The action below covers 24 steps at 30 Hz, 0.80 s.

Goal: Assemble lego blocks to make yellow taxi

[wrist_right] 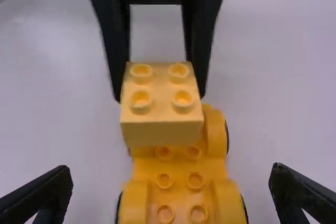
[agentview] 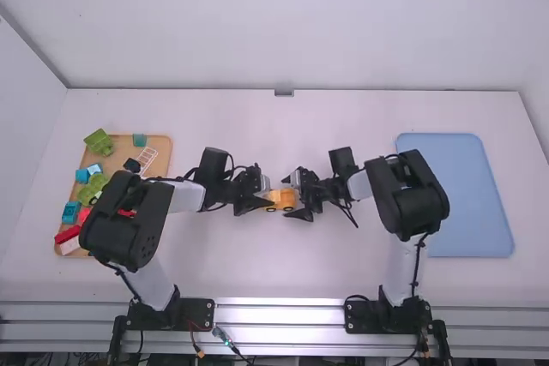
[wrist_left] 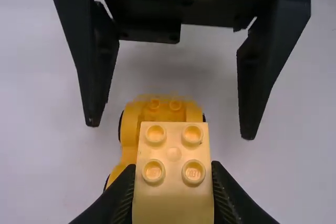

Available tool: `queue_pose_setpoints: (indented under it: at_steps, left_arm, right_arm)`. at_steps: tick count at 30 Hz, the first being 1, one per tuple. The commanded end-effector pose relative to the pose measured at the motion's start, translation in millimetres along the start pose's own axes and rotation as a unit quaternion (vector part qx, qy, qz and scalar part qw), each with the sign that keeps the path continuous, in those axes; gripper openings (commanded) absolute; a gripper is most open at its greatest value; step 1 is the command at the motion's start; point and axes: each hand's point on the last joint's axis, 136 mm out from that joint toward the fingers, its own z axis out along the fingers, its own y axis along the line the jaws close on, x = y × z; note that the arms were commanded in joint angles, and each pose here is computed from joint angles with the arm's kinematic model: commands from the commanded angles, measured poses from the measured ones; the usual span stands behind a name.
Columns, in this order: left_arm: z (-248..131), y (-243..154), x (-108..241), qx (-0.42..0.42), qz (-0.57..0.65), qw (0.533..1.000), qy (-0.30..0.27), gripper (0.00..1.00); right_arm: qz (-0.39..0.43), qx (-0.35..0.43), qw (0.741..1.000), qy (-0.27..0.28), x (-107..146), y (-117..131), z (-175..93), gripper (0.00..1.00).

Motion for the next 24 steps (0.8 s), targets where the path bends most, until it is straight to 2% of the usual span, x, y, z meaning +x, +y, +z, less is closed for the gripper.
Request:
queue_pose_setpoints:
  at_steps: [1, 6, 17, 22, 24]
  left_arm:
    - [-6.5, 5.9, -2.3, -0.011, -0.006, 1.0, -0.004, 0.01]
    - [-8.1, 3.3, 0.8, -0.005, 0.02, 1.0, -0.001, 0.02]
    - [1.4, 8.2, 4.9, 0.009, 0.023, 1.0, -0.017, 0.01]
    - [8.5, 13.9, 9.6, 0.025, 0.013, 1.0, -0.01, 0.02]
    - [9.4, 12.1, 12.6, 0.036, 0.025, 0.999, -0.002, 0.01]
  right_arm:
    - [0.048, 0.013, 0.999, 0.023, 10.3, -9.3, 8.4, 0.99]
    - [0.05, 0.019, 0.998, 0.036, 13.0, -12.9, 12.3, 1.0]
    - [0.061, 0.012, 0.997, 0.037, 23.4, -9.7, 16.7, 0.91]
    - [0.064, 0.007, 0.997, 0.029, 23.0, -9.8, 17.0, 0.8]
    - [0.066, 0.009, 0.997, 0.029, 23.9, -10.6, 15.6, 0.7]
